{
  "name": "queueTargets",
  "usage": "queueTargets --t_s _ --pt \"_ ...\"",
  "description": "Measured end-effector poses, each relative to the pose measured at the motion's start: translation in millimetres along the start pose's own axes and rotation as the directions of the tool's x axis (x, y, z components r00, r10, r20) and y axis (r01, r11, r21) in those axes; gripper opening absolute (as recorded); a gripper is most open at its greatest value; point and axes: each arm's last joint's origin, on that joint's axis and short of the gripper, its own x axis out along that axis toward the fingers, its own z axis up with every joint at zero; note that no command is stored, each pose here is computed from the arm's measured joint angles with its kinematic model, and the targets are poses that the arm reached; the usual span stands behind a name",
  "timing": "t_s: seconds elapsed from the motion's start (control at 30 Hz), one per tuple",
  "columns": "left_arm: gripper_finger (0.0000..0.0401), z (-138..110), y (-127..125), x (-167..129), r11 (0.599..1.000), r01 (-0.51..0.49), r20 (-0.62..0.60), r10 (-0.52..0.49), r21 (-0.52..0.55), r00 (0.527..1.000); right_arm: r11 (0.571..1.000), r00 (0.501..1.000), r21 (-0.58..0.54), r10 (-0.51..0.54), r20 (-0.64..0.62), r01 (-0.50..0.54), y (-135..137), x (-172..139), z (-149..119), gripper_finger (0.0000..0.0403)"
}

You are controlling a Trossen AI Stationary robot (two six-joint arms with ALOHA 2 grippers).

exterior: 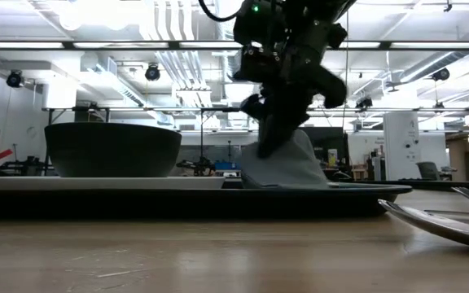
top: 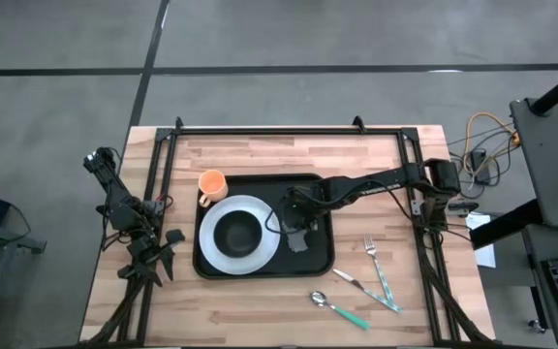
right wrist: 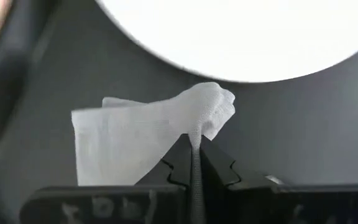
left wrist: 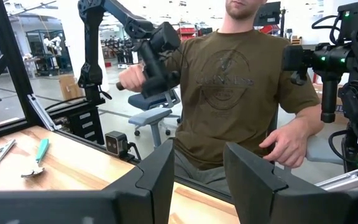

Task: Set up tray
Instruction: Put the gray napkin on the black tray

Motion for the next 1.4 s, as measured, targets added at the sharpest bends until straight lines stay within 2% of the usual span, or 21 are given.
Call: queueTargets --t_s 0.13,0.27,0.4,0.6,0.8,0.97,1.13,1.2,1.3,1.4 --pt "0.0121 0 0 0 1.0 0.0 0.0 0.0 0.0 1.0 0.996 0.993 -0.041 -0.08 0.091 0.084 4 -12 11 0.0009" --pt "0.0121 0 0 0 1.0 0.0 0.0 0.0 0.0 1.0 0.98 0.977 -0.147 -0.107 0.185 0.136 26 -19 22 0.0008" --pt "0.012 0 0 0 1.0 0.001 0.001 -0.001 0.0 1.0 0.964 0.968 -0.196 -0.138 0.211 0.18 47 -21 25 0.0008" --pt "0.0121 0 0 0 1.0 0.001 0.0 -0.001 0.0 1.0 0.954 0.968 -0.215 -0.169 0.186 0.208 59 -6 9 0.0008" --pt "0.0121 0 0 0 1.0 0.0 0.0 0.0 0.0 1.0 0.947 0.939 -0.196 -0.191 0.287 0.253 61 1 -16 0.0008" --pt "0.012 0 0 0 1.0 0.0 0.0 0.0 0.0 1.0 0.905 0.846 -0.165 -0.284 0.452 0.391 71 -11 -40 0.0008" --pt "0.0121 0 0 0 1.0 0.0 0.0 0.0 0.0 1.0 0.868 0.744 -0.116 -0.337 0.577 0.483 82 -18 -73 0.0008" --pt "0.0121 0 0 0 1.0 0.0 0.0 0.0 0.0 1.0 0.834 0.692 -0.095 -0.382 0.612 0.544 86 -17 -85 0.0008" --pt "0.0121 0 0 0 1.0 0.0 0.0 0.0 0.0 1.0 0.774 0.585 -0.003 -0.475 0.657 0.633 87 -18 -99 0.0008" --pt "0.0121 0 0 0 1.0 0.0 0.0 0.0 0.0 1.0 0.759 0.523 0.055 -0.497 0.693 0.649 86 -17 -107 0.0008"
